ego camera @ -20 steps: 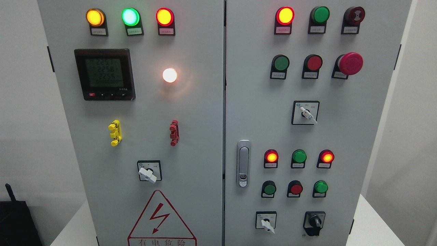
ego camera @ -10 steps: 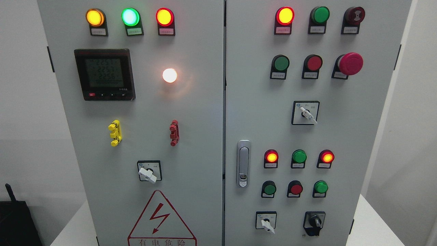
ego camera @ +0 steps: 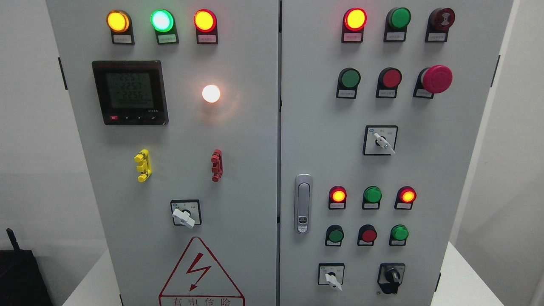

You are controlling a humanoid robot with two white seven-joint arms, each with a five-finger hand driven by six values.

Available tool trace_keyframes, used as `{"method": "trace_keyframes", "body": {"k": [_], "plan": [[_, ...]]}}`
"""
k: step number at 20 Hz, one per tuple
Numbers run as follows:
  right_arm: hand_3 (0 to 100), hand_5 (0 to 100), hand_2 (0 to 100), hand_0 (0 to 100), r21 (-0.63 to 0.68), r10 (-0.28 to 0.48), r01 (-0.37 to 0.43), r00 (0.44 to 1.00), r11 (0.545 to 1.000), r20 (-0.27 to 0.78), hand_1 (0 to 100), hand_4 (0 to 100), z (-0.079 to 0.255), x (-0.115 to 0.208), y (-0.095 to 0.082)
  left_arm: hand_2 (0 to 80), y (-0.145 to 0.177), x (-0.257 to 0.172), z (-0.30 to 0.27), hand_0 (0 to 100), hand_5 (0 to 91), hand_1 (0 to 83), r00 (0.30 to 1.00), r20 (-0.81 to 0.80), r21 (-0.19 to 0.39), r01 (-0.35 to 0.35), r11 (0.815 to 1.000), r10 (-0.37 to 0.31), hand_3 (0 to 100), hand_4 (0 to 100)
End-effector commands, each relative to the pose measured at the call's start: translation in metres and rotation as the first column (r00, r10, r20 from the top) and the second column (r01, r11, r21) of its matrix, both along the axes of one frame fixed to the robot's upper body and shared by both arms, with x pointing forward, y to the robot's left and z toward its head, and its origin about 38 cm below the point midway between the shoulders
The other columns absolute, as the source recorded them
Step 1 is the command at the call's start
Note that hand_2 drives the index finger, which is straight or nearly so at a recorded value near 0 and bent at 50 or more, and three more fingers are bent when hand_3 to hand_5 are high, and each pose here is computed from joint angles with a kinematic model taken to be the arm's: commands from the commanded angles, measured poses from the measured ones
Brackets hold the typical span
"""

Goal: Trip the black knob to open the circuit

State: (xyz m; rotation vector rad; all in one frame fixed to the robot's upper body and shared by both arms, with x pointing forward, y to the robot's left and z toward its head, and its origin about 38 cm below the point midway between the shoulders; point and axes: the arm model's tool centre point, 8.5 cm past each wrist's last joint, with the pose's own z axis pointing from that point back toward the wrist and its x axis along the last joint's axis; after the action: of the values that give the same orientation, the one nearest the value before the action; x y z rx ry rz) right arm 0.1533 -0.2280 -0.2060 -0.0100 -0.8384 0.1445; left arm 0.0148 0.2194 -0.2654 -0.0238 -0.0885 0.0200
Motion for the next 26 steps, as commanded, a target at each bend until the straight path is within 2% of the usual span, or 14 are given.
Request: {"method": "trace_keyframes", "body": {"k": [1,7,11,13,16,19,24,26], "plan": [[61,18,0,30,-0.003,-0.004,0.004,0.994,1.0,0.109,55,46,0.019,0.02,-0.005,0.0,-0.001,0.0,0.0,12,0.0,38.9,1.0,-0.002,-0.001,-0.003,1.0,0.003,0,0],[80,31,0,31,-0.007,-0.025,0.029,0.942,1.0,0.335,62,59,0.058,0.058,-0.009,0.0,-0.001,0.0,0.0,12,0.0,38.9,1.0,-0.002,-0.001,-0.003,1.0,0.003,0,0],[85,43,0,32,-0.008,-0.045,0.053,0.909,0.999,0.413,67,69,0.079,0.077,-0.009,0.0,-0.001,0.0,0.0,12,0.0,38.9,1.0,-0.002,-0.001,-0.003,1.0,0.003,0,0],[87,48,0,33,-0.021,-0.058,0.077,0.888,0.997,0.457,68,73,0.091,0.085,-0.019,0.0,0.0,0.0,0.0,12,0.0,38.9,1.0,0.0,-0.001,-0.003,1.0,0.003,0,0],[91,57,0,34,-0.009,-0.08,0.102,0.827,0.995,0.557,73,78,0.117,0.1,-0.022,0.0,-0.001,0.0,0.0,12,0.0,38.9,1.0,-0.002,-0.001,-0.003,1.0,0.003,0,0],[92,62,0,44,0.011,-0.085,0.101,0.773,0.995,0.629,79,82,0.143,0.112,-0.019,0.0,-0.001,0.0,0.0,12,0.0,38.9,1.0,-0.002,-0.001,-0.003,1.0,0.003,0,0],[94,67,0,70,0.042,-0.111,0.116,0.696,0.992,0.71,92,82,0.179,0.121,-0.016,0.0,-0.001,0.0,0.0,12,0.0,38.9,1.0,-0.002,-0.001,-0.003,1.0,0.003,0,0],[95,69,0,76,0.07,-0.129,0.115,0.666,0.991,0.735,93,83,0.193,0.125,-0.008,0.0,-0.001,0.0,0.0,12,0.0,38.9,1.0,-0.002,-0.001,-0.003,1.0,0.003,0,0]]}}
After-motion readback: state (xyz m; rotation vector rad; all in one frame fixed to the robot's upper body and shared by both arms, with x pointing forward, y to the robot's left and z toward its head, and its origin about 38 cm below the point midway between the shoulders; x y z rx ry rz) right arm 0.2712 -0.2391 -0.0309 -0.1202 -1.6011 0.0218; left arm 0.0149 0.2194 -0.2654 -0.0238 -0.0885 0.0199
